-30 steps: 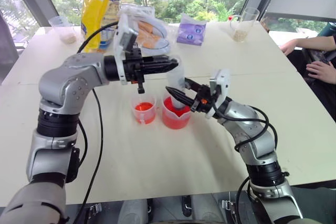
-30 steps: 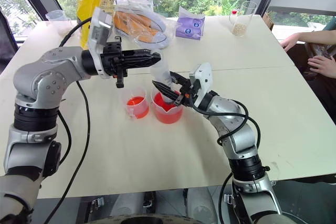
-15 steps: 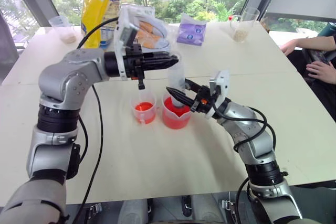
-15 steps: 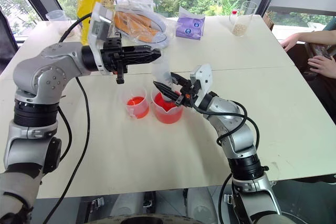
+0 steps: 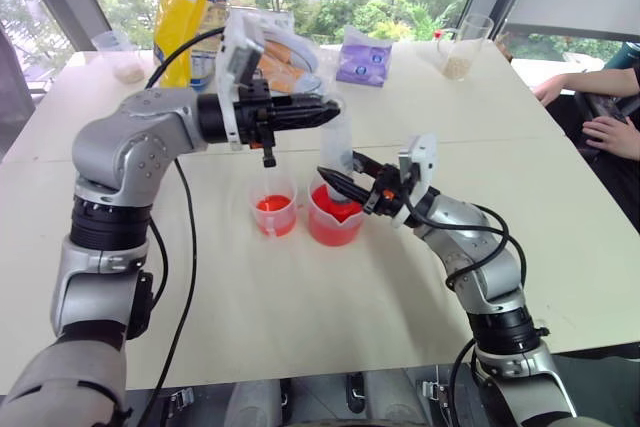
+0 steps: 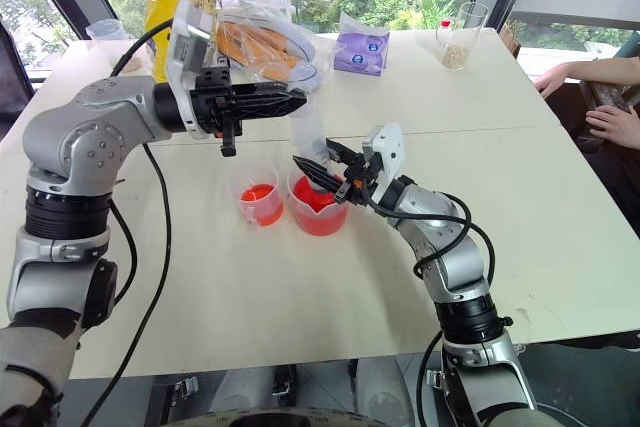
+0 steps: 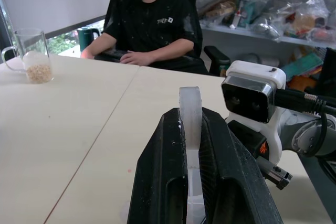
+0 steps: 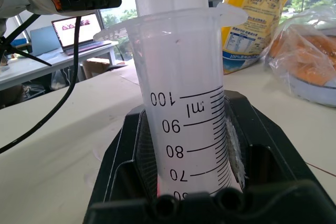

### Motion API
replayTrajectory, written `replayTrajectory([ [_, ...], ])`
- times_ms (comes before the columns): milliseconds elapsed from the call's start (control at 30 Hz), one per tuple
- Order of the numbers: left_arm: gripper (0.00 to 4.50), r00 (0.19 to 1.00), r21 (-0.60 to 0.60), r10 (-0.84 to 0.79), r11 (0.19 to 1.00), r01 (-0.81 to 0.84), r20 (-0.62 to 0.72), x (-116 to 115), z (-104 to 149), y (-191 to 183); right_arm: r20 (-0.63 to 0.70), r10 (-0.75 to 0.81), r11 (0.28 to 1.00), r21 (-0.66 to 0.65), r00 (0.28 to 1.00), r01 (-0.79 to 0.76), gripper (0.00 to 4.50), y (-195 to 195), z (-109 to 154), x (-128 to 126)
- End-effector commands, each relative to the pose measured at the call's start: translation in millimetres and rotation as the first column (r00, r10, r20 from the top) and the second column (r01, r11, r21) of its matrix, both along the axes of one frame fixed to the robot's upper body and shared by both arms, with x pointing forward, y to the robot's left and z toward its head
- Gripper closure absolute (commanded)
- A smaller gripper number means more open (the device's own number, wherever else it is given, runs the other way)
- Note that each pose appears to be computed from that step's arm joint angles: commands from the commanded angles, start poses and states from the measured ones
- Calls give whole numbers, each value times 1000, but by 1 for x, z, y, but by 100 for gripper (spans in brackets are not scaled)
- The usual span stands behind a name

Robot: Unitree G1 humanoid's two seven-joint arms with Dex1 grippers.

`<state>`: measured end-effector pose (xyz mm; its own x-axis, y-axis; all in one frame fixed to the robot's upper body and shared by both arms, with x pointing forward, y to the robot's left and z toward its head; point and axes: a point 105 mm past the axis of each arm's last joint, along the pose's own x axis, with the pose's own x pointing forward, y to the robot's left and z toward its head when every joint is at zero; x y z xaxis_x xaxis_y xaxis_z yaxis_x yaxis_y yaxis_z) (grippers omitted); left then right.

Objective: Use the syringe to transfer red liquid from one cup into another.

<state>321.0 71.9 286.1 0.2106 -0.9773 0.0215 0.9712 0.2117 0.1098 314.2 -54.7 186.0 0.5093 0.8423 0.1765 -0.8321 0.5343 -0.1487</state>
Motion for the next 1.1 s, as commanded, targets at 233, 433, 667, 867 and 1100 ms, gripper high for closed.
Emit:
replayTrajectory([
  [233,84,994,-54,21,998,-16,111,-9,23,10,61,22,1000,4,998,-22,313,1,26,-6],
  [433,4,995,-54,20,998,-15,94,-17,23,30,88,21,1000,8,996,-22,313,-2,40,-7],
  [667,4,983,-90,157,985,-149,92,-16,40,76,146,41,997,61,988,-50,313,1,73,-10],
  [867,4,967,-119,232,968,-219,110,-23,56,105,195,114,982,125,974,-140,313,19,111,-10],
  [1100,4,961,-153,252,960,-233,117,-33,68,114,193,240,949,160,951,-272,313,57,118,-7],
])
